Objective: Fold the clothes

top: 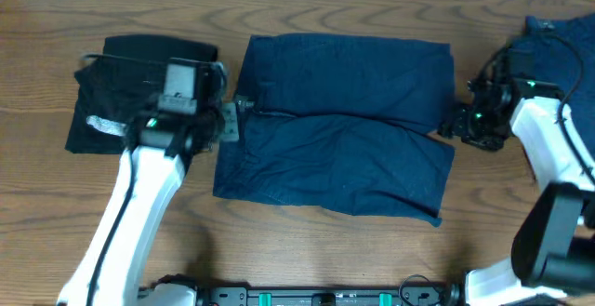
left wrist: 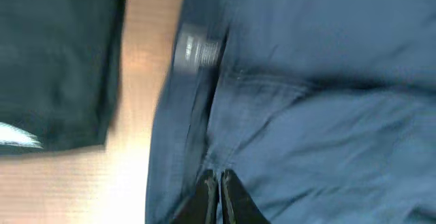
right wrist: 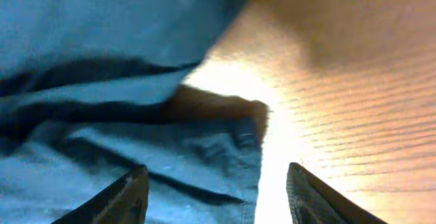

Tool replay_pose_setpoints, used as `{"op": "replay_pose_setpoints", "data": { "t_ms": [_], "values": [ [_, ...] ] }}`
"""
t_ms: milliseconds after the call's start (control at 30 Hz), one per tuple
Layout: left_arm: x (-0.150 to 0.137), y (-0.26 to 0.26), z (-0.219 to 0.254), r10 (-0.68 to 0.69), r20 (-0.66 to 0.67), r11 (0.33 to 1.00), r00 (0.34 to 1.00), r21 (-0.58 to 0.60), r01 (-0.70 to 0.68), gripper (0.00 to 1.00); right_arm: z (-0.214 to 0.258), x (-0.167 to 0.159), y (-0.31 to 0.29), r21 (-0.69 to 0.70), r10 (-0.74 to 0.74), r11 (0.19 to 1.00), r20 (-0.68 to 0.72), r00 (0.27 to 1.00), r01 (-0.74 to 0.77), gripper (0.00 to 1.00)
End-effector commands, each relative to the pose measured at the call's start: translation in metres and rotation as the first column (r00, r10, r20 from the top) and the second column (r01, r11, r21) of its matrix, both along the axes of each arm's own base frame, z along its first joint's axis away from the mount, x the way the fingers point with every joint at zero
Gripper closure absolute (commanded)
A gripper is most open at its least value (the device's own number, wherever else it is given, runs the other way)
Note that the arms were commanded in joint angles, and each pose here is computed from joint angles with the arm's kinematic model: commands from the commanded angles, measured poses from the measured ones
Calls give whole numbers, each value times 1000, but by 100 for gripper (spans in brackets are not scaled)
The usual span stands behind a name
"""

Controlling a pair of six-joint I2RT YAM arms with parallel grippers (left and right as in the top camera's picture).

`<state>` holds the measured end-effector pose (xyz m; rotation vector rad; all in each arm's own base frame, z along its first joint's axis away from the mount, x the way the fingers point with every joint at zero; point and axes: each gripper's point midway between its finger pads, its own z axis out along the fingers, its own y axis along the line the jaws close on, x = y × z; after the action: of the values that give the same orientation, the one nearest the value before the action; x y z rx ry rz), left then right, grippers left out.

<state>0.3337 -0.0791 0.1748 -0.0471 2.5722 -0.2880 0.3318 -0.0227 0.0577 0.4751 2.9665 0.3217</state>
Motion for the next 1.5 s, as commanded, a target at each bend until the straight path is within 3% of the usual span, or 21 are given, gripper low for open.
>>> {"op": "replay_pose_setpoints", "data": {
  "t_ms": [0,300,567,767,900,1167,1467],
  "values": [
    [9,1,24,15,95,1000,995,-12,-14,93,-18,-8,6,165,-36,985,-65,997,47,37],
    [13,1,11,14,61,1000,998,-5,-14,93,-28,-11,3,355,-129,922,-98,987,156,30],
    [13,1,4,14,38,1000,999,-1,-14,93,-42,-17,10,432,-170,882,-84,982,190,38],
    [13,1,4,14,38,1000,999,-1,-14,93,-43,-8,5,434,-192,880,-45,980,193,59],
    [13,1,4,14,37,1000,999,-1,-14,93,-46,-9,-6,408,-215,888,-42,976,213,99],
    [15,0,5,14,46,1000,999,-2,-14,93,-44,14,-23,363,-226,913,63,972,189,99],
    [15,0,6,14,48,1000,999,-3,-14,93,-49,46,-73,102,-191,980,237,952,171,99]
  ]
}}
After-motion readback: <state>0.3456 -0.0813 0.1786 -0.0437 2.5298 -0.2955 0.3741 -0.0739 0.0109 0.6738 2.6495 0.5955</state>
